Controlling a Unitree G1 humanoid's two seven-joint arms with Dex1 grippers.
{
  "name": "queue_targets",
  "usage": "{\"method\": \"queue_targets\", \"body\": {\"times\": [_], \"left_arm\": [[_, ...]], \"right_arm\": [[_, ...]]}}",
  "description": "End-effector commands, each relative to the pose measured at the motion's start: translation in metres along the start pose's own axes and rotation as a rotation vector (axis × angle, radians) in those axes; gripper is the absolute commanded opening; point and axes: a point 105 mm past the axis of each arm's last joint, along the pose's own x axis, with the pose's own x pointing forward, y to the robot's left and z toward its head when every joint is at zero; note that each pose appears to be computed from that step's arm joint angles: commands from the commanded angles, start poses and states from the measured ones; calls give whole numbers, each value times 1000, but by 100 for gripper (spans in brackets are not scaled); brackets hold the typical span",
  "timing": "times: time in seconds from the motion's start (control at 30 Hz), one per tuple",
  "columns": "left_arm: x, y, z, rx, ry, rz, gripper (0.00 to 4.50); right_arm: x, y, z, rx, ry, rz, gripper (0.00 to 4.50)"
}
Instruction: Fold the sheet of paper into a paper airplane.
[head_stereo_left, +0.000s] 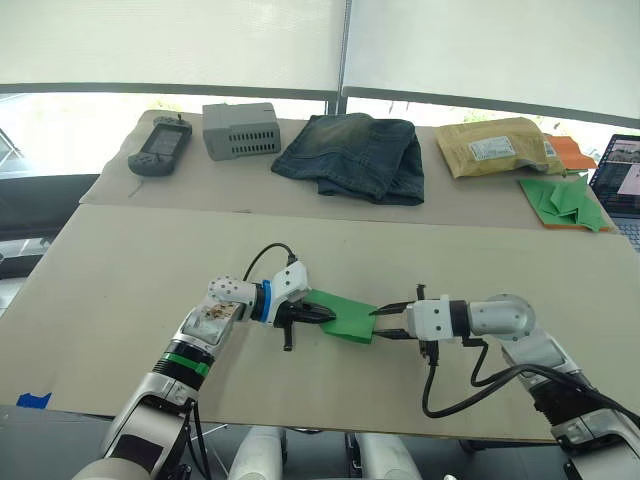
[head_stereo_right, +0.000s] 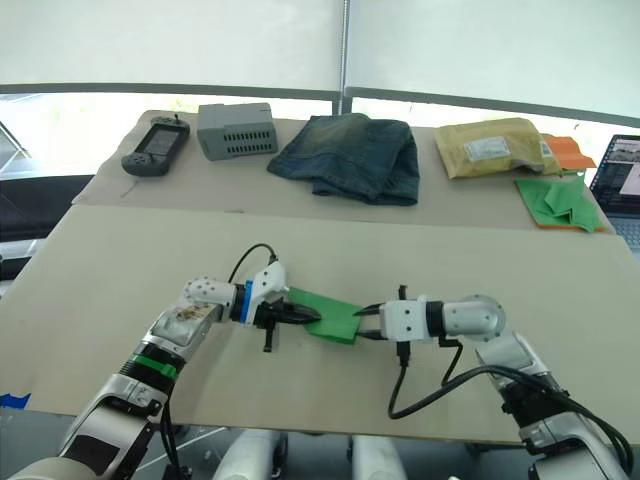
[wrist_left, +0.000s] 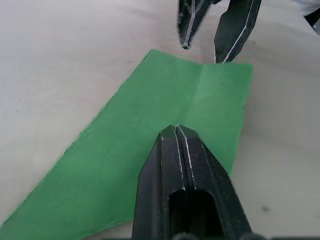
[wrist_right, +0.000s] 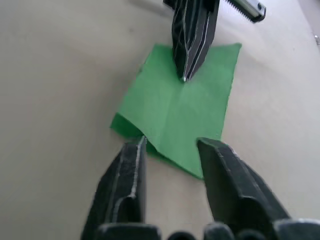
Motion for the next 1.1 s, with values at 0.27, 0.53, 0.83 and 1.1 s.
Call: {"method": "queue_targets", "body": {"times": [0.27,0.53,0.83,1.1], "left_arm": [[-4,6,-1,-42,-12,28,0],[-11,14,-6,-9,32,31,0],[-10,21,-6,5,38,42,0],[-29,18,7,-2,4,23,0]], "right_arm": [[-1,0,24,2,-52,-54,263],[4,0,26,41,-53,-176,263],[15,7,38,122,-107,-185,145],[14,11,35,-34,-74,-109,1]]}}
